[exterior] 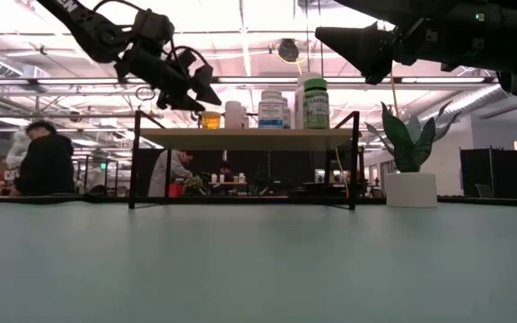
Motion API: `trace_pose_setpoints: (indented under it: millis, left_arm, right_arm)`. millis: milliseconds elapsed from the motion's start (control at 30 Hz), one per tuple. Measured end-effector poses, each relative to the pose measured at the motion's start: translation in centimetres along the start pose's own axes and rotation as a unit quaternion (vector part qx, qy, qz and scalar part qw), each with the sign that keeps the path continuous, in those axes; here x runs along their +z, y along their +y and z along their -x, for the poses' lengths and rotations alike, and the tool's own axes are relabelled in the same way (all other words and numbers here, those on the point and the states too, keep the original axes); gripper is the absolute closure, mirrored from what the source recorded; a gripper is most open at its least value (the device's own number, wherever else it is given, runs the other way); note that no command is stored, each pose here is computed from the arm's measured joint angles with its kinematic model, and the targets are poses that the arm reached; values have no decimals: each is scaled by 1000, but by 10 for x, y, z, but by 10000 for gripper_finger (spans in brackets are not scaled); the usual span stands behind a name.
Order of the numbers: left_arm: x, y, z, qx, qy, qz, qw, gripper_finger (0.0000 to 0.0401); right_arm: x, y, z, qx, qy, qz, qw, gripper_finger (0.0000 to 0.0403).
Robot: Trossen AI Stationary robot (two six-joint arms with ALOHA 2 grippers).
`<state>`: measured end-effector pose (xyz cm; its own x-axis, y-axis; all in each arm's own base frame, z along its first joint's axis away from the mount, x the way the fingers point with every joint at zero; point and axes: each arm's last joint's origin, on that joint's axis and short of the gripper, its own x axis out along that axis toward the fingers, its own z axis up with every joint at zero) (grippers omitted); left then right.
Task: Pick and place medicine bottles onto shelf by color
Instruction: Return to Home Position
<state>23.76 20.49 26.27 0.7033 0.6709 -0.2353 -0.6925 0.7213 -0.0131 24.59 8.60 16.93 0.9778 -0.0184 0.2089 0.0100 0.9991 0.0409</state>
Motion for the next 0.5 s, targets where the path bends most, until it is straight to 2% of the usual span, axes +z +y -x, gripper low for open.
trace_pose_setpoints:
  millis: [233,333,433,500]
  left_arm:
    - [13,-2,1,-3,3,-15,1000,99]
    - [14,-7,3,-9,36,-38,999,99]
    - [13,-14,8,-23,81,-85,993,103]
    - [9,-18,13,-11,113,-112,987,107]
  right_arm:
    - [0,0,0,0,0,0,1000,89]
    - [-1,0,0,1,3,1,1000,89]
    - [-1,1,0,2,7,2,1000,89]
    - [-2,1,0,2,12,5,1000,89]
